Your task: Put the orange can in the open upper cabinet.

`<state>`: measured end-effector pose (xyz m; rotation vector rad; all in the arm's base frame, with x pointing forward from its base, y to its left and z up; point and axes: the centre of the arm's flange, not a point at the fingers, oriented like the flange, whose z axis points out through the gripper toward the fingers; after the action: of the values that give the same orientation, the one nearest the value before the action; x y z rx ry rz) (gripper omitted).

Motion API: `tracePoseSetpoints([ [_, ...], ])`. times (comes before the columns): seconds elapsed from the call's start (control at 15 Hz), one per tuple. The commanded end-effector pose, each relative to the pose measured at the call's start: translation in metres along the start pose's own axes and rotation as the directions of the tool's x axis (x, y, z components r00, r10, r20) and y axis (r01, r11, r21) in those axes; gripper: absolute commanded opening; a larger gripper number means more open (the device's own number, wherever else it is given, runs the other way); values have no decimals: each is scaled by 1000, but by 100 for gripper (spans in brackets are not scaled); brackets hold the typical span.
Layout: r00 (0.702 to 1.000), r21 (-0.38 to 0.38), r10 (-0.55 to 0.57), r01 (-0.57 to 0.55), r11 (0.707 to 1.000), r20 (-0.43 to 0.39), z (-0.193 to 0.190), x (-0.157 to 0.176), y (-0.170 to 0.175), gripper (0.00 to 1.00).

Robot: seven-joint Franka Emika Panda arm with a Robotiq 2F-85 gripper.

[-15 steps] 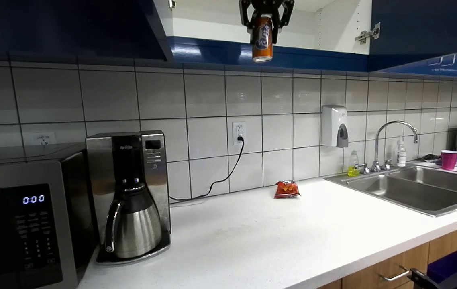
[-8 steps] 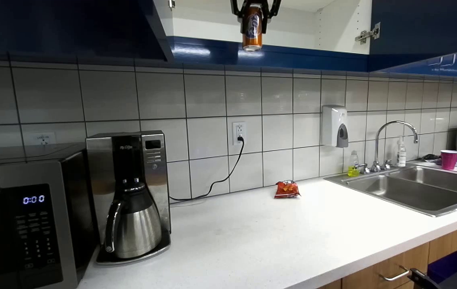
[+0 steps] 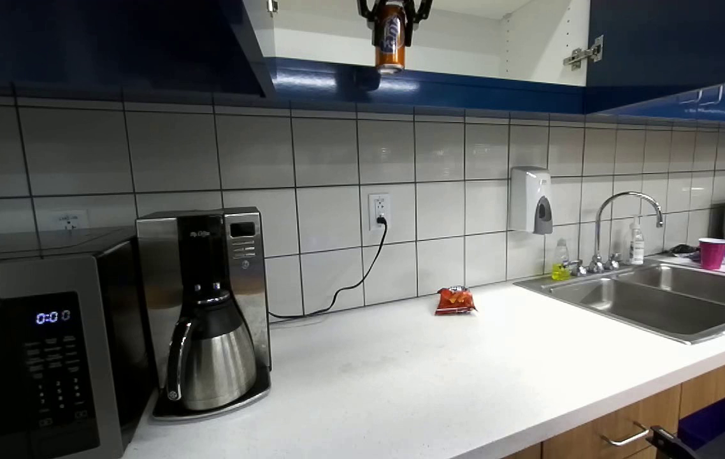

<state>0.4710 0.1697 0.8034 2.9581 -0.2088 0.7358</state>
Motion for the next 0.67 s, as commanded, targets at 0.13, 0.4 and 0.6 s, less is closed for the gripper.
tracePoseSetpoints([
  [0.13,1000,-8,-6,5,1000,-26,-27,21,-14,38],
  [0.4,999,-1,-7,7,1000,-37,-37,26,-16,38],
  [0.6,999,2,-2,2,1000,-48,-43,29,-15,38],
])
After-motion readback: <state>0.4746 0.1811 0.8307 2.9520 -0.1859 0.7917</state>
